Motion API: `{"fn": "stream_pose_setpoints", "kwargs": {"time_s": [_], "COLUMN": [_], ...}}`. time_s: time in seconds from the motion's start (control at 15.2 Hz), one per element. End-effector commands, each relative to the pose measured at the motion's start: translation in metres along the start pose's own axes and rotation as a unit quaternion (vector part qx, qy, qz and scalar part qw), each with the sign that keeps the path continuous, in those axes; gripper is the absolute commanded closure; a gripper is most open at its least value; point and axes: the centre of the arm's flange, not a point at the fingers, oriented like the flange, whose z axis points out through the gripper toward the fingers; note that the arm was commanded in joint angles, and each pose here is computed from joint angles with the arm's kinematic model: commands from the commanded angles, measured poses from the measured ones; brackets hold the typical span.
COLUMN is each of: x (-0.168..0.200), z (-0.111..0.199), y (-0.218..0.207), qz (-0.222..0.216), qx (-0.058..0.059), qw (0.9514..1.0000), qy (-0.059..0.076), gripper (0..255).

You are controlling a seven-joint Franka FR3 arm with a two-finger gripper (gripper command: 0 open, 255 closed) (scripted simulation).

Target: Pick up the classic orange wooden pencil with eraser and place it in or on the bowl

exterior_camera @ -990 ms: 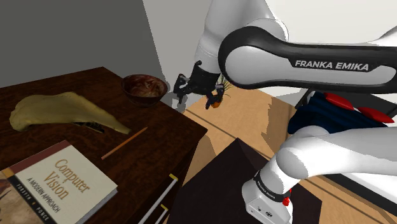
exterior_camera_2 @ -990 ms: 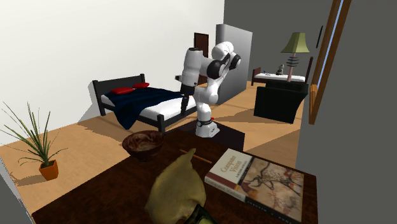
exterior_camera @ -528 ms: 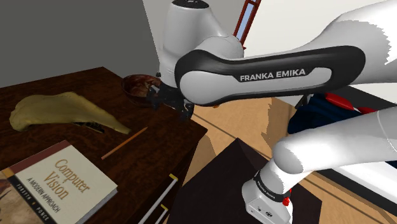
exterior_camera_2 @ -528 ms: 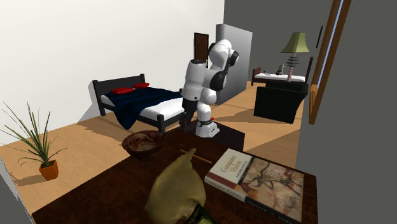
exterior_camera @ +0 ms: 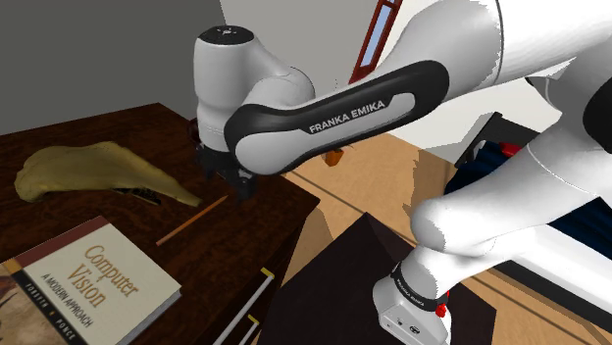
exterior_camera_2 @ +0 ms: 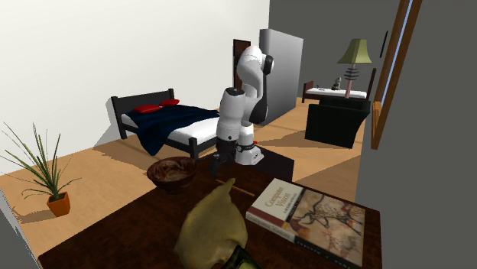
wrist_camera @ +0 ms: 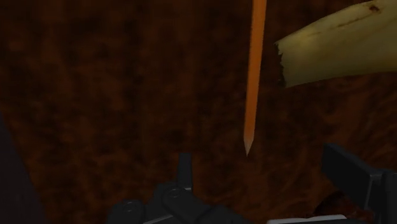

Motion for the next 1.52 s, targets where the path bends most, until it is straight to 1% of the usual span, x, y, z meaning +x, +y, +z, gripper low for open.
{"fn": "stream_pose_setpoints", "kwargs": {"time_s": [0.0,0.33,0.86,0.92,1.45], "x": [-0.001,-0.002,-0.002,-0.002,-0.002], "z": [0.008,0.032,0.032,0.032,0.032], "y": [-0.004,-0.004,-0.004,-0.004,-0.004], "qz": [0.007,0.007,0.007,0.007,0.007], "qx": [0.003,0.003,0.003,0.003,0.003], "qw": [1.0000,1.0000,1.0000,1.0000,1.0000], "qy": [-0.002,-0.002,-0.002,-0.002,-0.002], "gripper": [0,0,0,255,255]}}
